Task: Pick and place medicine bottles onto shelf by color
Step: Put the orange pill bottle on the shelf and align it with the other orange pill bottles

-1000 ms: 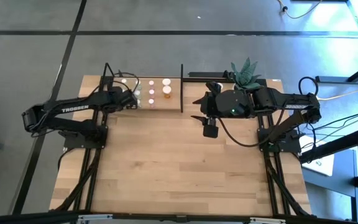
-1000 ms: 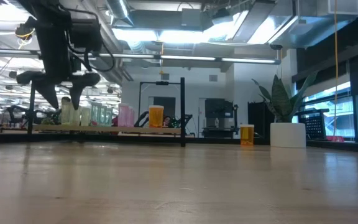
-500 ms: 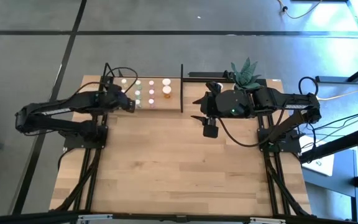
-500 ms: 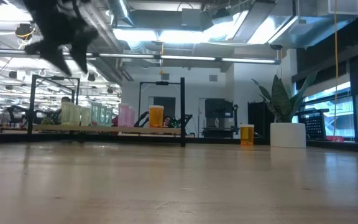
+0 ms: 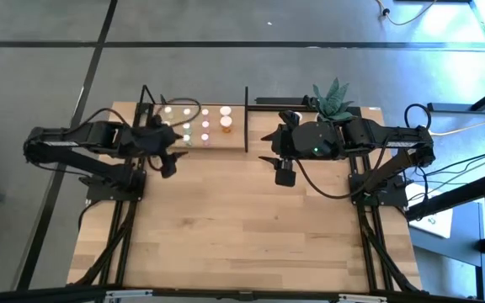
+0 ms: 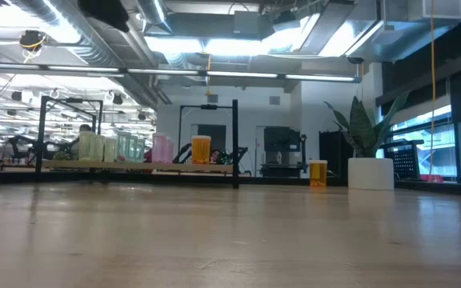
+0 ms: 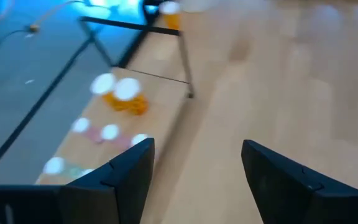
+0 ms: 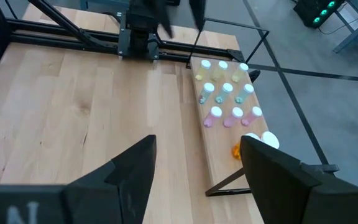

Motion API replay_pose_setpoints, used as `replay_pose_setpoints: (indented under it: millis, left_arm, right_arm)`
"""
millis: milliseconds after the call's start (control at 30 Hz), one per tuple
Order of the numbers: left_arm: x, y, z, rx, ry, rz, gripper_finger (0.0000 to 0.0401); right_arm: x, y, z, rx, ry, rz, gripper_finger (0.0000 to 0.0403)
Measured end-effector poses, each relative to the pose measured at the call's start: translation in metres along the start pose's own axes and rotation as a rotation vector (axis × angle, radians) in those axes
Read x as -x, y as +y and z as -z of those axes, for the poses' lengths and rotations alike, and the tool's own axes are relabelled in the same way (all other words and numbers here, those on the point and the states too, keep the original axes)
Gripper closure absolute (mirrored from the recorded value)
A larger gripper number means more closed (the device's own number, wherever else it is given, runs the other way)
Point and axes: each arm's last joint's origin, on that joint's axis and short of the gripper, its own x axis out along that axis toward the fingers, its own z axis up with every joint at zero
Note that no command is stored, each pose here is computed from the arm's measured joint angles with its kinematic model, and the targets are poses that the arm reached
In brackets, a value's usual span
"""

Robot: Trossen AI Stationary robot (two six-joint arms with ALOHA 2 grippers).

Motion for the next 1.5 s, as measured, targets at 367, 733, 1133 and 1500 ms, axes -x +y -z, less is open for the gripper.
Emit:
replay_pose_setpoints:
  millis: [367,733,1133,1500]
  left_arm:
    - [-0.013,-0.024,-0.004,-0.097,0.025,0.093,0.0166]
    - [-0.015,-0.028,-0.011,-0.07,-0.034,0.1,0.0166]
    - [-0.016,-0.026,-0.024,0.025,-0.156,0.061,0.0166]
    - [-0.021,-0.013,-0.028,0.14,-0.155,0.004,0.0166]
  right_arm:
    - [-0.001,-0.003,-0.006,-0.148,-0.06,0.022,0.0169]
    - [-0.013,-0.068,0.022,-0.534,0.143,0.233,0.0169]
    - [-0.068,-0.194,0.095,-0.714,0.555,0.313,0.0169]
    - [-0.144,-0.258,0.176,-0.653,0.872,0.283,0.0169]
